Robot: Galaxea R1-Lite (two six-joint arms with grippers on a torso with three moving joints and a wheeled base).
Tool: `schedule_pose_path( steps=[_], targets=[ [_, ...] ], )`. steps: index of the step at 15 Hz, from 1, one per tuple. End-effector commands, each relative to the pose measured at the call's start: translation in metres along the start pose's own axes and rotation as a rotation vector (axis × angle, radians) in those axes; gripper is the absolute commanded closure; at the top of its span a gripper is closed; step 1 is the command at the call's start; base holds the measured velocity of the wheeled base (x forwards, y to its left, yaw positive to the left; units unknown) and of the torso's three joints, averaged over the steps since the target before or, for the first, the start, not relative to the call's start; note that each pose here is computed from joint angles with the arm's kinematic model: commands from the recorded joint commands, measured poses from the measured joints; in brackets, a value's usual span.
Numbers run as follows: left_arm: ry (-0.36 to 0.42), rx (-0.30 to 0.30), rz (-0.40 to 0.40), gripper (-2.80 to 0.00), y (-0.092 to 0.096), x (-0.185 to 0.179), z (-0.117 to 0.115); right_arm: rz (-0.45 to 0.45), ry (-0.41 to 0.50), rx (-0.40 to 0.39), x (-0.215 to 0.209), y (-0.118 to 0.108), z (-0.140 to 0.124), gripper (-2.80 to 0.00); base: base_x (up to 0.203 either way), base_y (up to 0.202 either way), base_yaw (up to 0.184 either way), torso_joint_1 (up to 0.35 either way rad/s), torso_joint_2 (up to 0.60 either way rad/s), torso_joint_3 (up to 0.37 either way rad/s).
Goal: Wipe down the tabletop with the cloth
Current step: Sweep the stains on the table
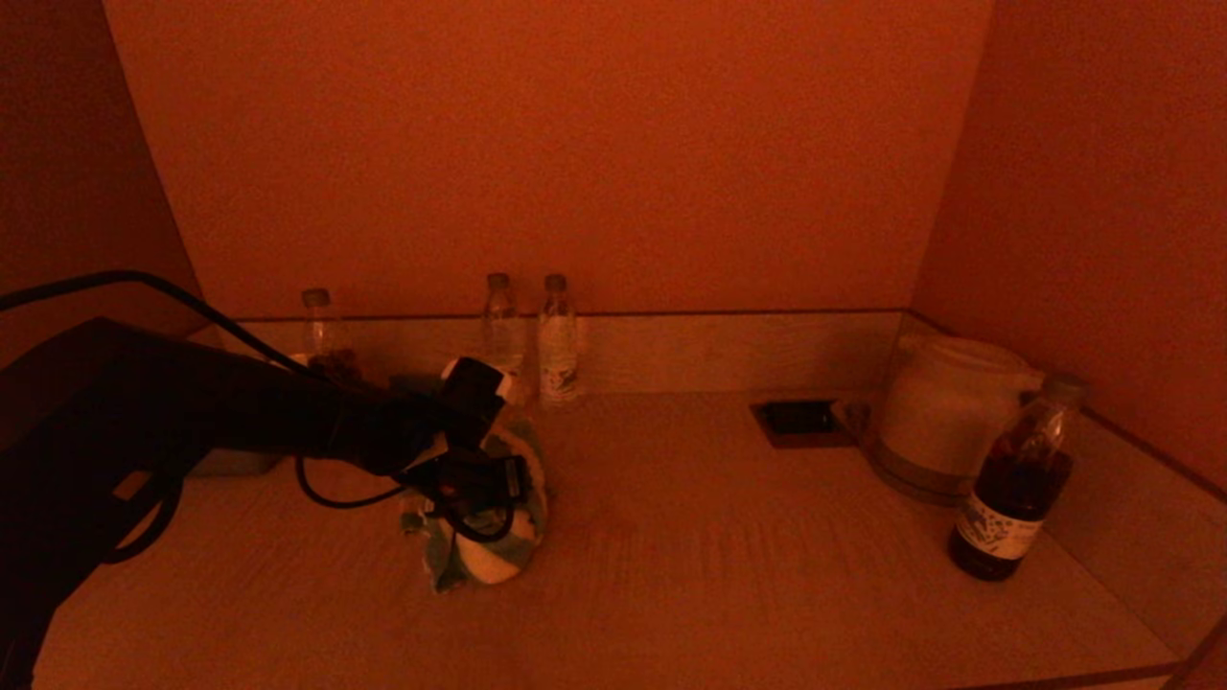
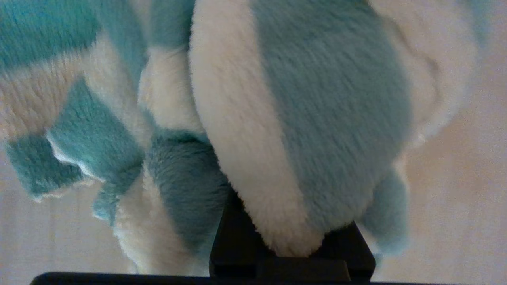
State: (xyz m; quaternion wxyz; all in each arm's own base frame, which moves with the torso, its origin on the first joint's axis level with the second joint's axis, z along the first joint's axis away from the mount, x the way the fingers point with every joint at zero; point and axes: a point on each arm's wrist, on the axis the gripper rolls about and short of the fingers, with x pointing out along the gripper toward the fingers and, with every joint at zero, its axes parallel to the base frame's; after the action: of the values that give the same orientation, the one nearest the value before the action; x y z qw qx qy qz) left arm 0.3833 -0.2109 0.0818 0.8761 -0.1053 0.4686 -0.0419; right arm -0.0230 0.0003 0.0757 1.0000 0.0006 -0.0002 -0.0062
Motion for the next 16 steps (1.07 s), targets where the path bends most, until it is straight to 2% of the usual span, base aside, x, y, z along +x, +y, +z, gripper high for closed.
schedule_pose_path(
  steps=[1,4,6,8,10,11,16],
  targets=[
    [0.019,0.000,0.012,0.00,0.001,0.005,-0.004,0.000,0.002,0.000,0.000,0.000,0.000,0.00,0.000,0.000,0.000,0.000,0.00,0.000],
    [0.069,-0.001,0.008,0.00,-0.007,-0.018,-0.018,0.000,0.002,0.000,0.000,0.000,0.000,0.00,0.000,0.000,0.000,0.000,0.00,0.000],
    [0.082,0.023,-0.028,0.00,-0.025,-0.043,-0.033,0.000,0.002,0.000,0.000,0.000,0.000,0.00,0.000,0.000,0.000,0.000,0.00,0.000],
    [0.105,0.038,-0.033,0.00,-0.032,-0.051,-0.045,0.000,0.002,0.000,0.000,0.000,0.000,0.00,0.000,0.000,0.000,0.000,0.00,0.000],
    [0.127,0.086,-0.071,0.00,-0.052,-0.064,-0.067,0.000,0.001,0.000,0.000,0.000,0.000,0.00,0.000,0.000,0.000,0.000,0.00,0.000],
    [0.133,0.094,-0.079,0.00,-0.057,-0.066,-0.072,0.000,0.002,0.000,0.000,0.000,0.000,0.00,0.000,0.000,0.000,0.000,0.00,0.000],
    [0.152,0.107,-0.109,0.00,-0.064,-0.060,-0.076,0.000,0.002,0.000,0.000,0.000,0.000,0.00,0.000,0.000,0.000,0.000,0.00,0.000]
  ],
)
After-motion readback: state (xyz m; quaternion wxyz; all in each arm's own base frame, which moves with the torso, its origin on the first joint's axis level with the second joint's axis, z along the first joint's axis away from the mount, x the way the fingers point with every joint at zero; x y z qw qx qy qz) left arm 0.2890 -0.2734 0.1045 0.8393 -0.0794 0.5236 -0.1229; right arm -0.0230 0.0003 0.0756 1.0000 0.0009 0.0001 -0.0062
